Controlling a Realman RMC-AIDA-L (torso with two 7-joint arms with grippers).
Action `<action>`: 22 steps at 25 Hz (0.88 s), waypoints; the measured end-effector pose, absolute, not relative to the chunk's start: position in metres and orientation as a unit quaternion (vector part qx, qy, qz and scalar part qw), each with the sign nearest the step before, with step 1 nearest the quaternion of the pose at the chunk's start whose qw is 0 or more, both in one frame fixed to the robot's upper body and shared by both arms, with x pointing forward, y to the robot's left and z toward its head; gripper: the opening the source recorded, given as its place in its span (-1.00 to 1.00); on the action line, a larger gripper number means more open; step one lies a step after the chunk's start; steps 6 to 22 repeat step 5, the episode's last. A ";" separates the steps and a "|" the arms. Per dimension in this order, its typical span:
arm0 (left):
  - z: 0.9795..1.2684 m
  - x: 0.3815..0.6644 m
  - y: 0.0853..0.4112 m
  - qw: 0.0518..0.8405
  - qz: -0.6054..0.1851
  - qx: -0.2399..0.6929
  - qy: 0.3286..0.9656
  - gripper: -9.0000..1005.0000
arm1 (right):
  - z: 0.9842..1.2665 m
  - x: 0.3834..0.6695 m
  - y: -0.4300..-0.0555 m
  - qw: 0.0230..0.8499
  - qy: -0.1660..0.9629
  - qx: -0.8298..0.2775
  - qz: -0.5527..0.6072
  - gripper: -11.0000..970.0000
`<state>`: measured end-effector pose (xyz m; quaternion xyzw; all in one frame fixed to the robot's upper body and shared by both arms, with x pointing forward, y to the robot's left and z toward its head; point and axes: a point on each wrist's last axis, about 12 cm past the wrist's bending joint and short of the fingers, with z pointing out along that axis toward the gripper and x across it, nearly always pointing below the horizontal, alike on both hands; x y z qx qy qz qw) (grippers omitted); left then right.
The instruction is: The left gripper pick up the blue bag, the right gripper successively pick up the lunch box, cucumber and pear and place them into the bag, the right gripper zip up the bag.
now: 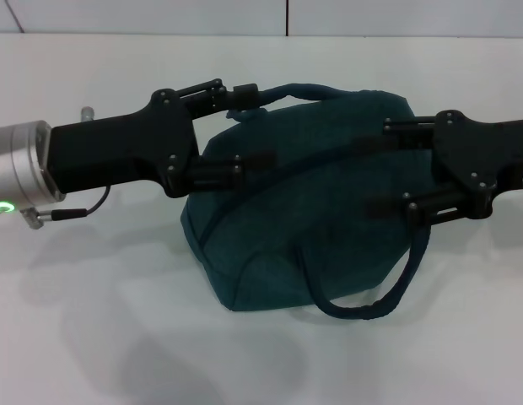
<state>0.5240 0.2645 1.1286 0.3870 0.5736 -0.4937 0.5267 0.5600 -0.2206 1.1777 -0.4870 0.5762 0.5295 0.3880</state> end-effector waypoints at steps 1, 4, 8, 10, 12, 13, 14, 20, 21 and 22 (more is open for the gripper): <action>1.129 0.524 0.264 0.527 -0.494 0.387 0.574 0.70 | 1.178 0.560 -0.221 0.388 0.576 -0.487 0.529 0.74; 1.129 0.524 0.264 0.526 -0.494 0.387 0.574 0.70 | 1.177 0.560 -0.221 0.390 0.576 -0.488 0.528 0.74; 1.129 0.524 0.264 0.526 -0.494 0.387 0.574 0.70 | 1.177 0.560 -0.221 0.390 0.575 -0.488 0.528 0.74; 1.129 0.524 0.264 0.526 -0.494 0.387 0.574 0.70 | 1.177 0.560 -0.221 0.390 0.575 -0.488 0.528 0.74; 1.129 0.524 0.264 0.526 -0.494 0.387 0.574 0.70 | 1.177 0.560 -0.221 0.390 0.575 -0.488 0.528 0.74; 1.129 0.524 0.264 0.526 -0.494 0.387 0.574 0.70 | 1.177 0.560 -0.221 0.390 0.575 -0.488 0.528 0.74; 1.129 0.524 0.264 0.526 -0.494 0.387 0.574 0.70 | 1.177 0.560 -0.221 0.390 0.575 -0.488 0.528 0.74; 1.129 0.524 0.264 0.526 -0.494 0.387 0.574 0.70 | 1.177 0.560 -0.221 0.390 0.575 -0.488 0.528 0.74; 1.129 0.524 0.264 0.526 -0.494 0.387 0.574 0.70 | 1.177 0.560 -0.221 0.390 0.575 -0.488 0.528 0.74; 1.129 0.524 0.264 0.526 -0.494 0.387 0.574 0.70 | 1.177 0.560 -0.221 0.390 0.575 -0.488 0.528 0.74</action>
